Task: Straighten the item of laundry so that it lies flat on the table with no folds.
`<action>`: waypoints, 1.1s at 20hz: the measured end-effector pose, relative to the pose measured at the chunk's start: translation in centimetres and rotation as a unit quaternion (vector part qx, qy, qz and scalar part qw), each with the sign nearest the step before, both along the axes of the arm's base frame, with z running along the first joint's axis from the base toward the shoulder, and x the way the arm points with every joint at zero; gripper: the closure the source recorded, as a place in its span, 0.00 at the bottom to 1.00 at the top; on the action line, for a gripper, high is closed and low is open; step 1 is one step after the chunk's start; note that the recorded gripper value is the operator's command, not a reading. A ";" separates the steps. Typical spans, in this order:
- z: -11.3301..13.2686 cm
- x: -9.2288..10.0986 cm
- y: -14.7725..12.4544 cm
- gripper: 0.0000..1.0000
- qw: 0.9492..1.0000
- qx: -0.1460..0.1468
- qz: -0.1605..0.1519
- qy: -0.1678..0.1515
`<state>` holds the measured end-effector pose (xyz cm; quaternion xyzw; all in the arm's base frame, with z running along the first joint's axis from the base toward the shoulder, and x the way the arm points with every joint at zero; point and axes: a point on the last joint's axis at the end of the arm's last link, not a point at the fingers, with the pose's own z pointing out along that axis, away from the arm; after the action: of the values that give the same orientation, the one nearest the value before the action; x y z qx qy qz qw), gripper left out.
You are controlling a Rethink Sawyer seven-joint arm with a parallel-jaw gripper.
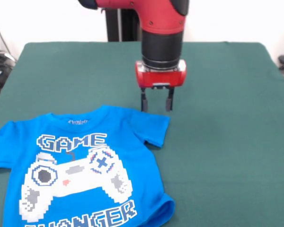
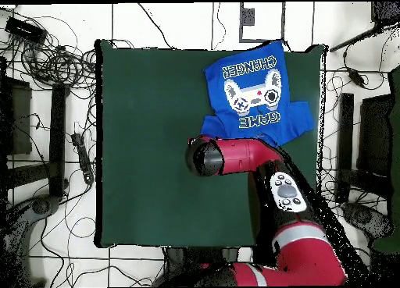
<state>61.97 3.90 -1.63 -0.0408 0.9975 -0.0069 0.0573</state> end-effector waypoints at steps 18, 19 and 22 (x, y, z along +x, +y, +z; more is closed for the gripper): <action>-3.2 0.0 3.0 0.00 1.000 -0.002 0.025 -0.014; -3.2 0.0 3.0 0.00 1.000 -0.002 0.025 -0.014; -3.2 0.0 3.0 0.00 1.000 -0.003 0.025 -0.014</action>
<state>61.98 6.87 -4.88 -0.0654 0.9952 -0.0087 0.0717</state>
